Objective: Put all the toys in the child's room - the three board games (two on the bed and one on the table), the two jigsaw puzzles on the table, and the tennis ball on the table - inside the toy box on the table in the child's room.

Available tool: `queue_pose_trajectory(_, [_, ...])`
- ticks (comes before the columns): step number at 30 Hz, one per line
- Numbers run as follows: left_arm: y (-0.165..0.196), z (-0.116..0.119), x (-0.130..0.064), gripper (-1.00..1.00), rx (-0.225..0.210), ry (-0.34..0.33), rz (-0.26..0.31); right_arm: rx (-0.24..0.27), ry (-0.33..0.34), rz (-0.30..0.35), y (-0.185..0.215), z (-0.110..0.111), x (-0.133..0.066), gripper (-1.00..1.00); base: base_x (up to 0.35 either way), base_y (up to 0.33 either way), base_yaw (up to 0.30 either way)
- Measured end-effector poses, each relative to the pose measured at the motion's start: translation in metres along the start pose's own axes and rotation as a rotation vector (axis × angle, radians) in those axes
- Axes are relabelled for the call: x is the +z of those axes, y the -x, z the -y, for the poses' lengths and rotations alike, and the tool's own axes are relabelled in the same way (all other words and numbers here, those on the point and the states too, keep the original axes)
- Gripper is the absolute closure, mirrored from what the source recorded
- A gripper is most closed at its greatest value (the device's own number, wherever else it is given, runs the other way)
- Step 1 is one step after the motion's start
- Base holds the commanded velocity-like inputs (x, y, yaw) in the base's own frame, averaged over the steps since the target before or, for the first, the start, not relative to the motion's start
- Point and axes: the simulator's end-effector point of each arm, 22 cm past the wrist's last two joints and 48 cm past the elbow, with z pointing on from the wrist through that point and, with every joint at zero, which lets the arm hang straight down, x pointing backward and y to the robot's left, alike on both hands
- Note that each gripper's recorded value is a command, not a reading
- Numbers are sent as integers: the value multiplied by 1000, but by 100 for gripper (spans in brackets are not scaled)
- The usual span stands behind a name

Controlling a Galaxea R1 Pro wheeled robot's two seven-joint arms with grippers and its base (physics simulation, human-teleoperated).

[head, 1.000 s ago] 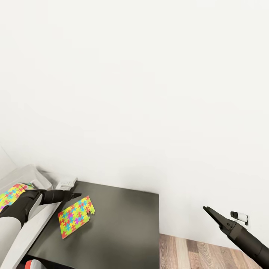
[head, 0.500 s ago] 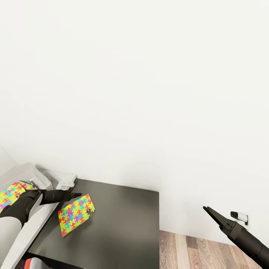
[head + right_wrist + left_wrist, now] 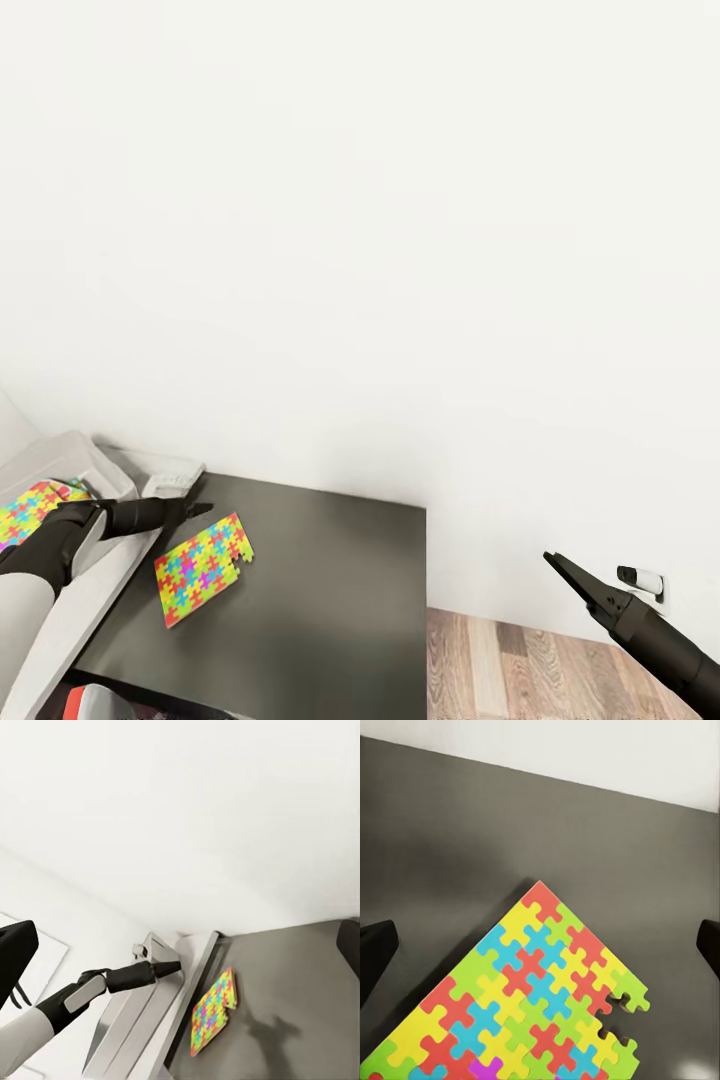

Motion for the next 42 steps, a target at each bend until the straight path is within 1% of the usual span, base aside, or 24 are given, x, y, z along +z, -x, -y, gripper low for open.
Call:
queue_pose_trajectory(7, [2, -4, 2, -100, -11, 4, 5, 7, -8, -4, -2, 4, 0, -100, 0, 0, 0])
queue_pose_trajectory(13, [-2, -6, 6, -100, -15, 7, -1, 14, -14, -8, -4, 8, 0, -100, 0, 0, 0])
queue_pose_trajectory(19, [-4, -11, 9, -100, -10, 24, -3, 20, -21, -11, -6, 11, 0, -100, 0, 0, 0])
queue_pose_trajectory(42, [-21, -19, 22, -100, -22, 34, -34, 45, -45, -24, -13, 25, 0, -100, 0, 0, 0])
